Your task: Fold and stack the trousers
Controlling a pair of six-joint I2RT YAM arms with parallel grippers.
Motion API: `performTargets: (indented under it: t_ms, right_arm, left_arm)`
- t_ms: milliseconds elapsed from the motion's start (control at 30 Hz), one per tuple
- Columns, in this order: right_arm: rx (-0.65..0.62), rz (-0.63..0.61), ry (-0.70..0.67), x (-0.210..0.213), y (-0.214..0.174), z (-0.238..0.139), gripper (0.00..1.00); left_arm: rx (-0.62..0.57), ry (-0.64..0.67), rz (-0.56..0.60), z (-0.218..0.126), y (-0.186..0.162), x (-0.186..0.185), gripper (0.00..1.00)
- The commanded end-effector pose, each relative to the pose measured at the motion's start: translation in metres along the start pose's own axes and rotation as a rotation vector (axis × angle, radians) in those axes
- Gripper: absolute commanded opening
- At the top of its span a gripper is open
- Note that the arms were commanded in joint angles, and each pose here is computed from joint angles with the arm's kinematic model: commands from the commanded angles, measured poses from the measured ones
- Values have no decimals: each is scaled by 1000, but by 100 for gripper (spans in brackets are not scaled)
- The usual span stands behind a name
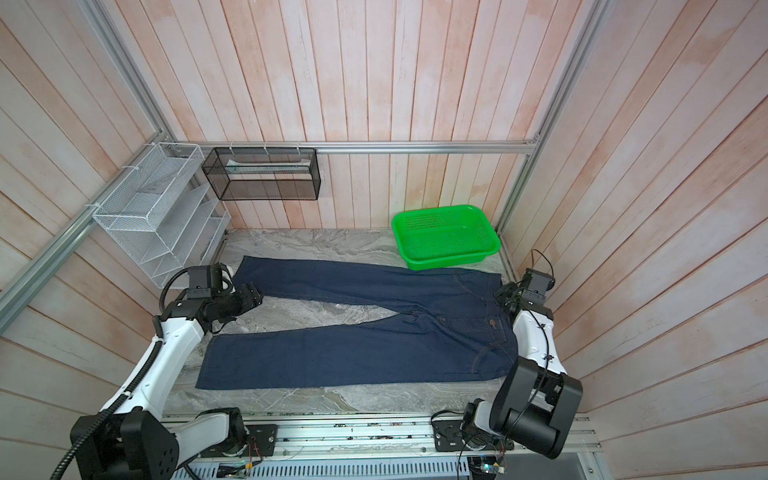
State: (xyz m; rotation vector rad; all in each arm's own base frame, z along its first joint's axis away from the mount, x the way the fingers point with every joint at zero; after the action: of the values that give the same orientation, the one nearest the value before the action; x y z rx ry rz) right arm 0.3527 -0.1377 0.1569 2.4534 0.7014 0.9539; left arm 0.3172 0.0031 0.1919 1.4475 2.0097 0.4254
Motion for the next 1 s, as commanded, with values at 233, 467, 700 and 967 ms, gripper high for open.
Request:
performTargets:
  t_ms: [233,467,700,967]
  right_arm:
    - [-114,-212,56,8,38,52,48]
    - [-32,-223,104,-4,49,90,48]
    - [1,-224,193,14,54,113,45]
    - [80,-215,252,31,45,135,23]
  left_arm:
    - [-145,-19,28,-17,58,-15,79]
    - [-150,-58,37,-1,67,-27,80]
    - [-127,-89,33,19,64,-31,80]
    - [-127,-105,34,22,65,-34,80]
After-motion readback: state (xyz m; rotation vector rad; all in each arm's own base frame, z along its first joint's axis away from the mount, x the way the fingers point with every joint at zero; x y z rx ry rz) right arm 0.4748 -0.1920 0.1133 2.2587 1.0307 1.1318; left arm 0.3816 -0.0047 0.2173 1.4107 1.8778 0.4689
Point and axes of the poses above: each gripper's point midway between its finger pads, its own z axis out along the fingers, its own x axis along the line the jaws close on, y = z × x, the point moved 2 cm from there along -z, back along the fingers, and after that the axes turned 5 degrees about z, right-handed, at the moved point
